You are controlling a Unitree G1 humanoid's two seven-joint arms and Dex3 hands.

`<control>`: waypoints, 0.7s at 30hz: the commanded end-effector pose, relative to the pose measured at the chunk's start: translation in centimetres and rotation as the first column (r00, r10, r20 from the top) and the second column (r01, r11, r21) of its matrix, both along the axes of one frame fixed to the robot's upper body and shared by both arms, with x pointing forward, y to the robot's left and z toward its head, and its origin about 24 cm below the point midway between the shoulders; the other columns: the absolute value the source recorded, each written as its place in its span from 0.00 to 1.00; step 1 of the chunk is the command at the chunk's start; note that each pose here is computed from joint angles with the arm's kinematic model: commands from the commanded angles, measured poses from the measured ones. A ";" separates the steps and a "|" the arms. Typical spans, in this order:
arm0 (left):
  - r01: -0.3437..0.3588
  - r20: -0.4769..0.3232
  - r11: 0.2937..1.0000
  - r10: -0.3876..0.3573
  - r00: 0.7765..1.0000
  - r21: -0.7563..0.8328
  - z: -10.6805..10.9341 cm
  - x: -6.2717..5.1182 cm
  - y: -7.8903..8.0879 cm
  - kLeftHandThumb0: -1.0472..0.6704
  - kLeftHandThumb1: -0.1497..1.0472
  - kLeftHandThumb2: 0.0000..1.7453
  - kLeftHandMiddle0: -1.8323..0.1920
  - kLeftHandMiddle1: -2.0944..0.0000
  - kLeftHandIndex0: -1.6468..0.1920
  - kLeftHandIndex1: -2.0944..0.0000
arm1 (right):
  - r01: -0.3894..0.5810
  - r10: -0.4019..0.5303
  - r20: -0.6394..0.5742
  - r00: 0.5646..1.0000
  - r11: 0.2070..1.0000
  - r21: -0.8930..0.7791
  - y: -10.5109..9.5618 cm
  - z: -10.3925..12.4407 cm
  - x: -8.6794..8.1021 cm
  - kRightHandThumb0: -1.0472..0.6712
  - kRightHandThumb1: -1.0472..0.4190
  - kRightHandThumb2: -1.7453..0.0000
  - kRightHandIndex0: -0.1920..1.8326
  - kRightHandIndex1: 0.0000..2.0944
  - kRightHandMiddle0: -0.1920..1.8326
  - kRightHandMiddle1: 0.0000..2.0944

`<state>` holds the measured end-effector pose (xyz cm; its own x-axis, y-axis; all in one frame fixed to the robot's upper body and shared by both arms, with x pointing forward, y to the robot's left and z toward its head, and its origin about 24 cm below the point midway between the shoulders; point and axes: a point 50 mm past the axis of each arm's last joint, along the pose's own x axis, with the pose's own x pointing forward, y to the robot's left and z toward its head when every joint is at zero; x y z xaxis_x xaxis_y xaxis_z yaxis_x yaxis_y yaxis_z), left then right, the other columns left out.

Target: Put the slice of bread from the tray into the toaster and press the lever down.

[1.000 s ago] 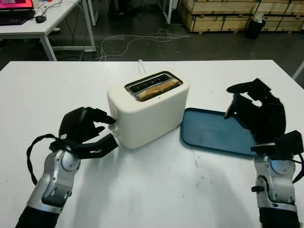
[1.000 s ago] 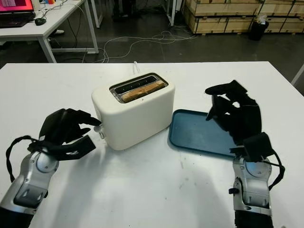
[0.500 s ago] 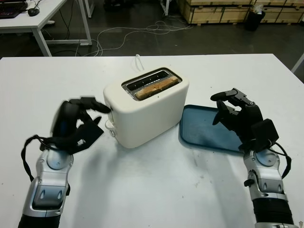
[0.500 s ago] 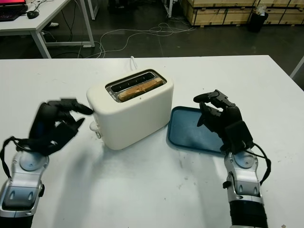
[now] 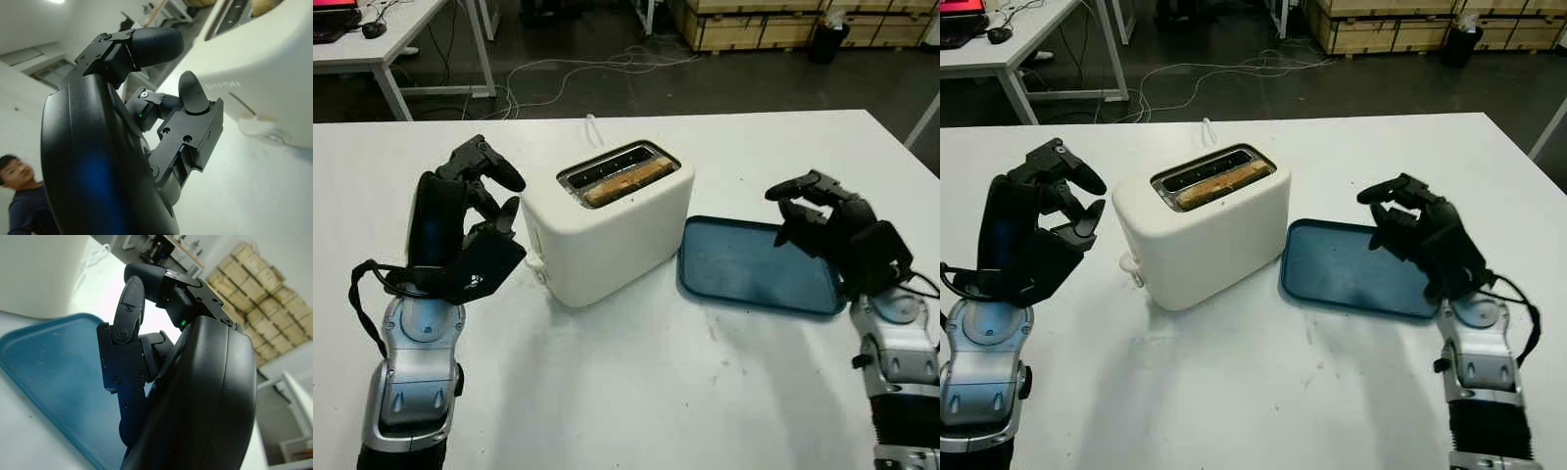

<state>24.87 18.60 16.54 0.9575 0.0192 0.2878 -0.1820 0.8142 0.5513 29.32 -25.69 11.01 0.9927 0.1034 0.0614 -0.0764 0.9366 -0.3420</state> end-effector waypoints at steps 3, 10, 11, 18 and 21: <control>-0.012 -0.082 0.997 0.018 0.996 0.081 -0.2 0.1 0.9 0.72 0.83 0.48 0.41 0.17 0.52 0.17 | -0.049 0.051 0.018 0.999 0.995 -0.083 -0.3 1.6 0.7 0.47 0.09 0.75 0.50 0.83 0.38 0.83; -0.006 -0.195 0.985 0.040 0.980 0.173 -0.9 0.4 1.6 0.73 0.82 0.41 0.43 0.17 0.54 0.17 | -0.099 0.099 -0.006 0.995 0.983 -0.156 0.5 1.9 1.4 0.51 0.09 0.75 0.50 0.83 0.38 0.83; -0.005 -0.211 0.984 0.044 0.976 0.179 -1.0 0.4 1.7 0.73 0.83 0.40 0.44 0.17 0.55 0.17 | -0.108 0.108 -0.010 0.994 0.983 -0.151 0.7 1.8 1.4 0.52 0.09 0.75 0.50 0.83 0.37 0.83; -0.013 -0.253 0.978 0.067 0.965 0.210 -1.2 0.8 2.0 0.72 0.89 0.31 0.47 0.17 0.58 0.17 | -0.137 0.134 -0.028 0.991 0.975 -0.173 1.6 0.9 1.7 0.53 0.09 0.74 0.51 0.83 0.39 0.83; -0.017 -0.254 0.979 0.070 0.965 0.205 -1.1 1.0 1.9 0.71 0.89 0.31 0.48 0.17 0.60 0.17 | -0.148 0.145 -0.032 0.989 0.974 -0.172 1.8 0.7 1.7 0.53 0.09 0.74 0.52 0.83 0.40 0.83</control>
<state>25.54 20.59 15.15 0.9991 0.0310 0.0304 -0.0433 0.6897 0.7228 30.78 -24.33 11.40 0.9709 0.2392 -0.0148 -0.2150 0.8421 -0.4947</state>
